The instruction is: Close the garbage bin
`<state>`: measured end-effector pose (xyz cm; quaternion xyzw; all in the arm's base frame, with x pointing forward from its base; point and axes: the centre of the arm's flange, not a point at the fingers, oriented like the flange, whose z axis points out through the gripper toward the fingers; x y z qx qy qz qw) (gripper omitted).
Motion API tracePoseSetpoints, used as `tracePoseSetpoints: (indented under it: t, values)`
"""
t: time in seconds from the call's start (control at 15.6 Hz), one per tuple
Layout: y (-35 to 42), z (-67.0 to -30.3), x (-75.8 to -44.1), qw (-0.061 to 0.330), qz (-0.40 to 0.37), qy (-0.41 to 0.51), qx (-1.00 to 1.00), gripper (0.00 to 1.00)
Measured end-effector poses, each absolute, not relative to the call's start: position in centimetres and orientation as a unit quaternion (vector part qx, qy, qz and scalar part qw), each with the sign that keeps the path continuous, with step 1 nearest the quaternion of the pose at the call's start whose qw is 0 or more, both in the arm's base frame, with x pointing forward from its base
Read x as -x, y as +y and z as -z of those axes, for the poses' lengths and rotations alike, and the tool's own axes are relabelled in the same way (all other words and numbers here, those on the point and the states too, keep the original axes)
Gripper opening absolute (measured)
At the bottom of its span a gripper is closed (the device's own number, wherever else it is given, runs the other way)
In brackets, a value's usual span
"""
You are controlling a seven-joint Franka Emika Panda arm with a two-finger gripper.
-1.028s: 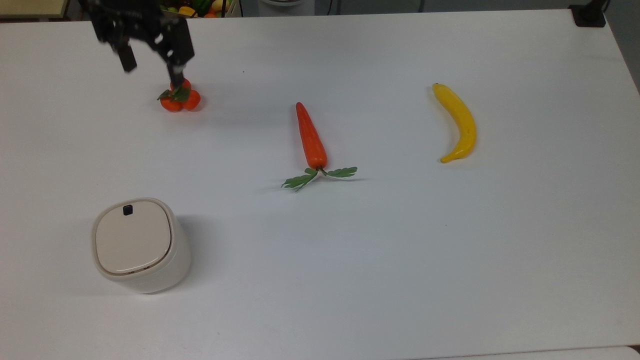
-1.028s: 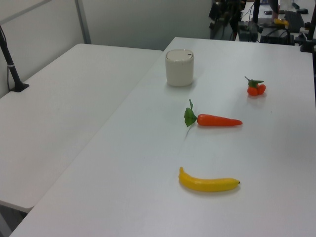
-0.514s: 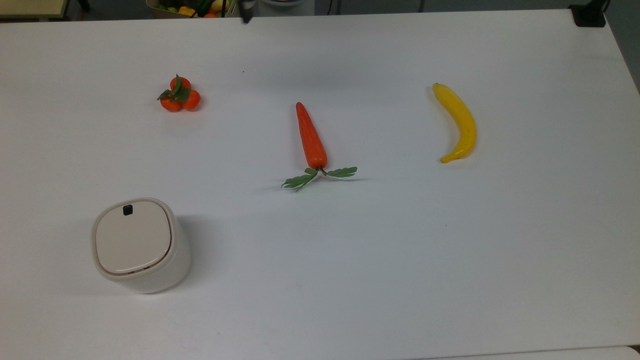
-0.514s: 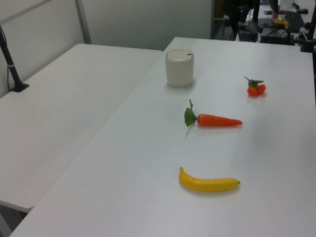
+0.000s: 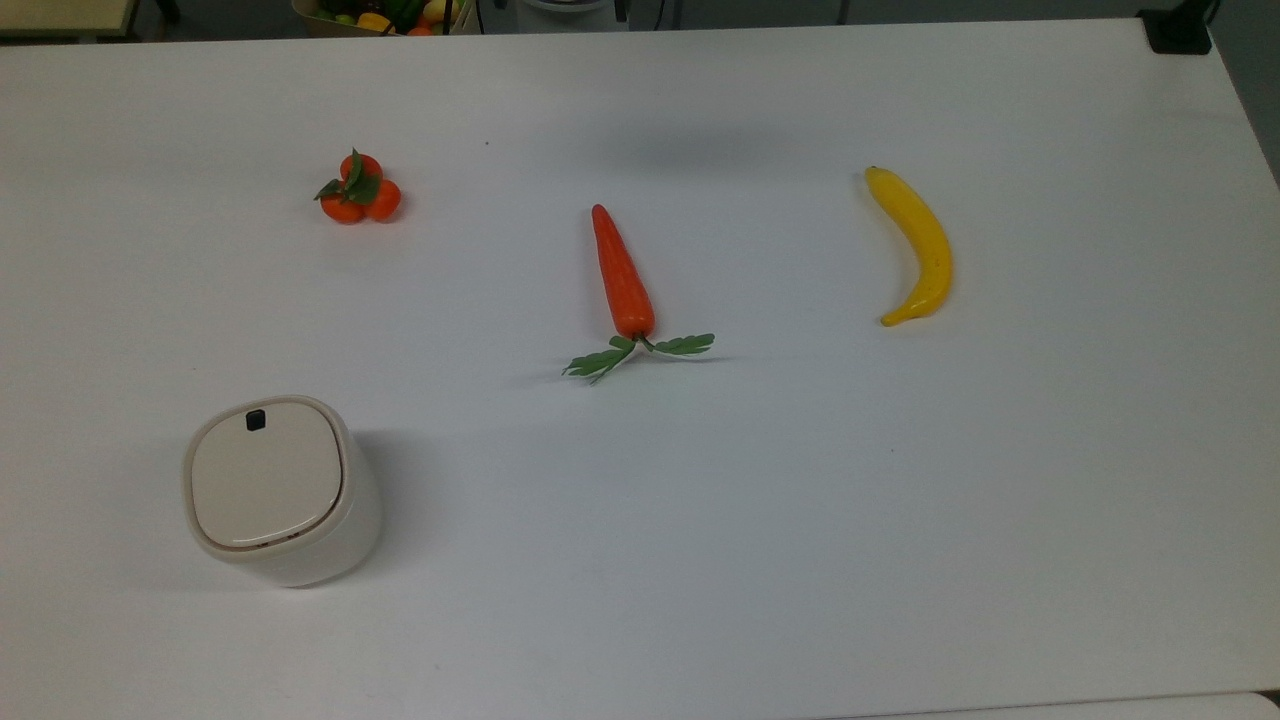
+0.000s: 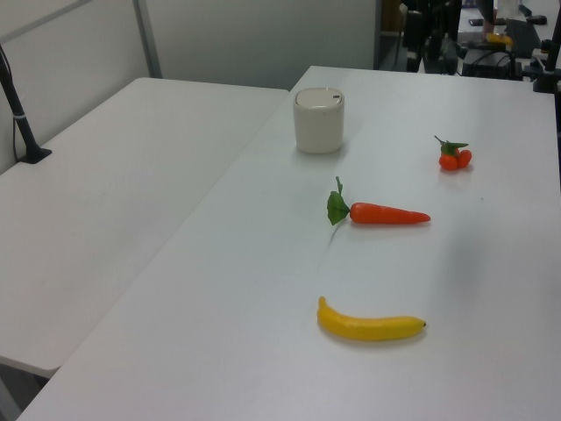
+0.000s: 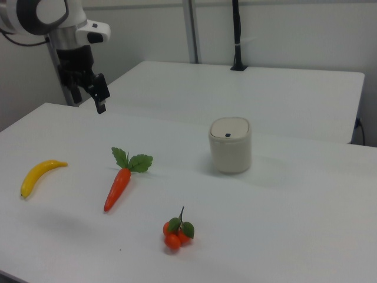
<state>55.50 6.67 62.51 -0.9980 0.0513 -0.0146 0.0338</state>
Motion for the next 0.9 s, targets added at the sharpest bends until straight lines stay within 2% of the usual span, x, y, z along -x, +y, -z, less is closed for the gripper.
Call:
tracePoseSetpoints:
  t: [0.45,0.9]
  values:
    - [4.0,-61.9,-56.1,0.016,0.043,-0.067,0.997,1.0]
    - [2.8,-61.9,-56.1,0.015,0.044,-0.069,0.997,1.0]
